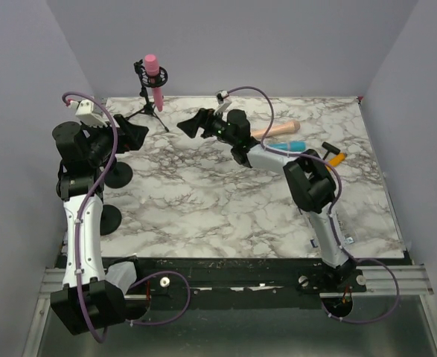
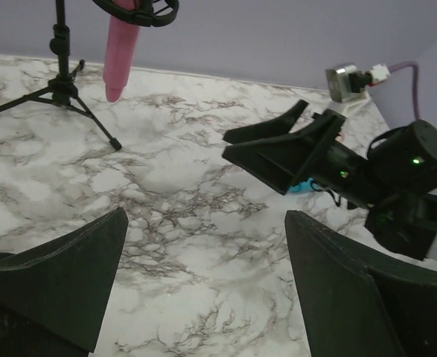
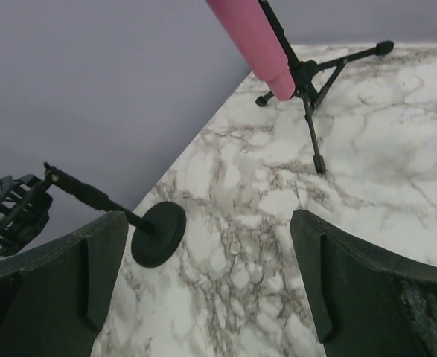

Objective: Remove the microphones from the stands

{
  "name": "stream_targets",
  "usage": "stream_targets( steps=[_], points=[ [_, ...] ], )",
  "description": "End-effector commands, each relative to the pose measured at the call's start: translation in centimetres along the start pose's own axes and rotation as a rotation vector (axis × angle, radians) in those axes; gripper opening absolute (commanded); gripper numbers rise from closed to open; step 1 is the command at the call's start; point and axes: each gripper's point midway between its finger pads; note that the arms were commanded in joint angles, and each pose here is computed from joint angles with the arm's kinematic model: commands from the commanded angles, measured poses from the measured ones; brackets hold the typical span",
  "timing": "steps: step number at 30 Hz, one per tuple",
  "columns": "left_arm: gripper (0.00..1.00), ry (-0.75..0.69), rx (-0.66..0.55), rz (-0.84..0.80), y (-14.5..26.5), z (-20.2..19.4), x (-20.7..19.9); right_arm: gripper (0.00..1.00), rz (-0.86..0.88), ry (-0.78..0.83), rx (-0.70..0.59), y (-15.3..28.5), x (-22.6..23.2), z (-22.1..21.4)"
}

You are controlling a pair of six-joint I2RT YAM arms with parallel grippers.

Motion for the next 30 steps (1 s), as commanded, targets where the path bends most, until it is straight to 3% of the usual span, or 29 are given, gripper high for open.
stream_targets(
  steps=[1,9,15,20,24,30],
  points=[
    [0.88,0.051,0.04,-0.143,-0.6,-0.6,-2.0,1.0,0.044,0.143,-0.178,-3.7,-0.1,2.4],
    [0.87,0.097,0.063,-0.173,-1.3,-1.1,-2.0,1.0,0.026,0.155,-0.242,-9.7,-3.3,0.2],
    [0.87,0.124,0.082,-0.158,-2.0,-1.5,-1.1,1.0,-0.027,0.153,-0.347,-11.1,-5.2,0.3],
    [0.87,0.188,0.121,-0.204,-3.1,-2.1,-1.0,1.0,-0.036,0.074,-0.337,-10.4,-4.5,1.2],
    [0.87,0.224,0.132,-0.222,-3.5,-2.3,-1.1,0.99,-0.015,-0.019,-0.245,-9.0,-2.9,1.3],
    [0.85,0.229,0.119,-0.182,-4.6,-2.1,-0.2,0.99,-0.013,-0.097,-0.069,-2.0,1.2,3.1]
  ],
)
Point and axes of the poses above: each gripper's point midway between its finger pads, its own y axis back along the fingers, its own x axis along the line the jaws close on, z = x × y, and after that the axes turned 14 degrees about y, right-handed
